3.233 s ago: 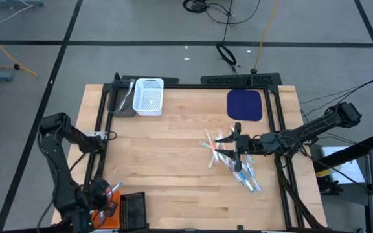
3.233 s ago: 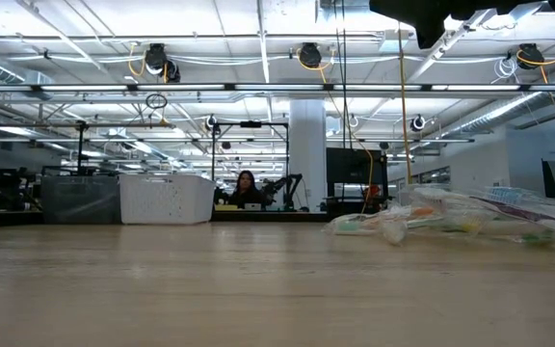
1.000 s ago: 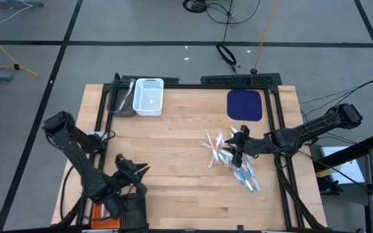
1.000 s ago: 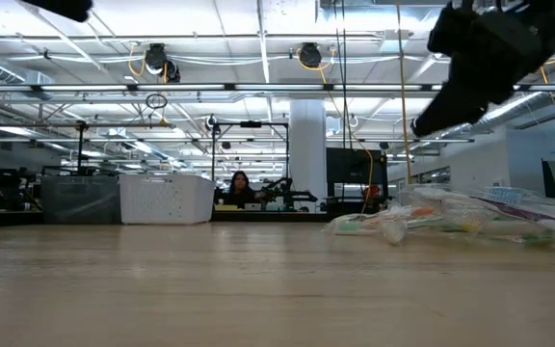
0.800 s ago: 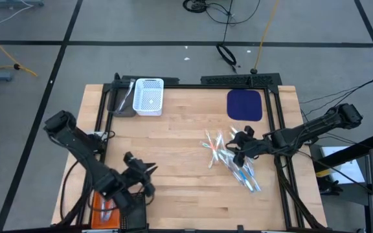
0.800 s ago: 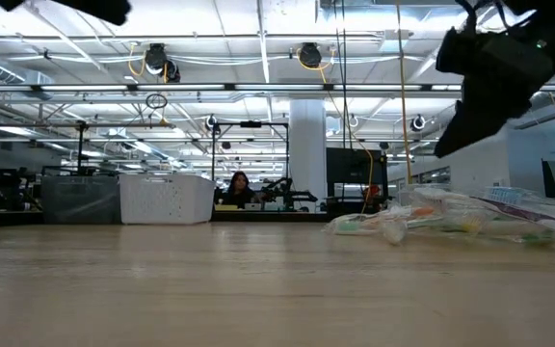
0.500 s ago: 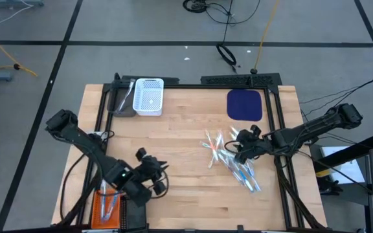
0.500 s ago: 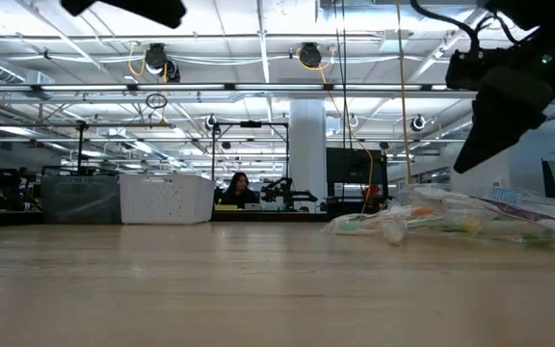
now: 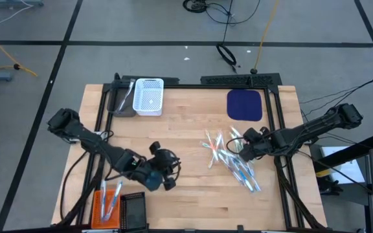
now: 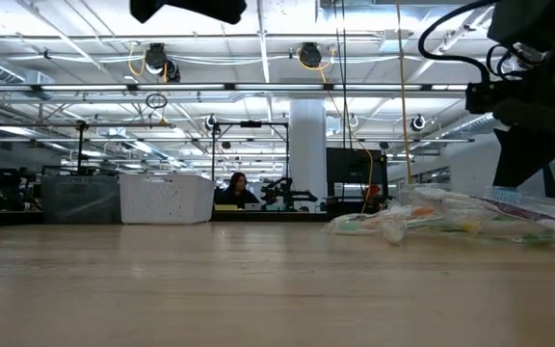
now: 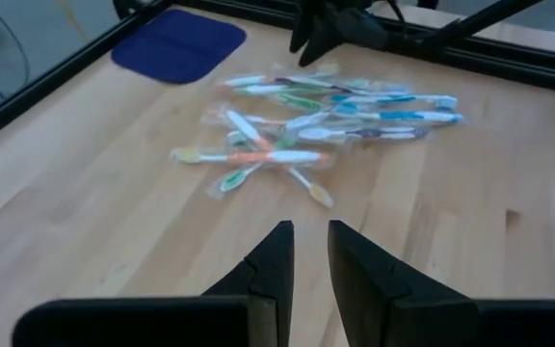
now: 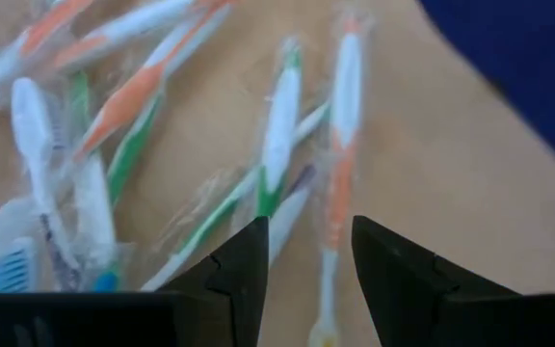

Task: Pick & Place Toothbrushes
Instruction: Put the violet toothbrush into the gray bin

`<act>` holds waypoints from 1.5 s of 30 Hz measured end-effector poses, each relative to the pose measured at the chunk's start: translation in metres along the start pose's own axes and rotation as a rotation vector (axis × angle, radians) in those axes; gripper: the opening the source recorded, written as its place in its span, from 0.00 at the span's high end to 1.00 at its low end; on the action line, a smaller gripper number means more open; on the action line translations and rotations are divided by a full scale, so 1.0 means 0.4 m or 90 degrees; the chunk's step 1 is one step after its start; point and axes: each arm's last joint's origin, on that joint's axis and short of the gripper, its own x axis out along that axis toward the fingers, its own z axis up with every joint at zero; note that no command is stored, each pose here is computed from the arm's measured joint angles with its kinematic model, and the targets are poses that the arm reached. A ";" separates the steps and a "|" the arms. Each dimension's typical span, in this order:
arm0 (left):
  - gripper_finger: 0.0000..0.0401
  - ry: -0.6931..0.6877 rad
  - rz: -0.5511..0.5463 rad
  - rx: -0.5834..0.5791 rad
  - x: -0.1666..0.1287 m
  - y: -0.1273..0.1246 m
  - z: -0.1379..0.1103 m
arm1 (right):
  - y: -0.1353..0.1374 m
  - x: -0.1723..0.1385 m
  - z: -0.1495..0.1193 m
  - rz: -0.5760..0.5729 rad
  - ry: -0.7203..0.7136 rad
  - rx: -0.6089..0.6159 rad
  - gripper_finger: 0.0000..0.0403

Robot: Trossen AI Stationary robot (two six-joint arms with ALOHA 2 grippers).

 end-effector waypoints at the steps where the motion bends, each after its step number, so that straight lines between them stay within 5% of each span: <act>1: 0.83 -0.001 -0.003 0.001 0.005 0.003 0.005 | 0.000 0.005 -0.004 0.007 0.007 0.001 0.65; 12: 0.83 0.004 -0.018 -0.004 0.036 0.030 0.032 | -0.016 0.051 -0.043 0.015 0.028 0.014 0.67; 20: 0.83 0.004 -0.016 0.002 0.038 0.032 0.034 | -0.007 0.057 -0.042 0.052 0.024 0.019 0.97; 32: 0.83 0.004 -0.015 0.004 0.039 0.033 0.035 | 0.014 0.035 -0.016 0.078 -0.005 -0.009 1.00; 45: 0.83 -0.016 -0.026 -0.007 0.040 0.030 0.044 | 0.068 -0.047 0.071 0.130 -0.137 -0.059 1.00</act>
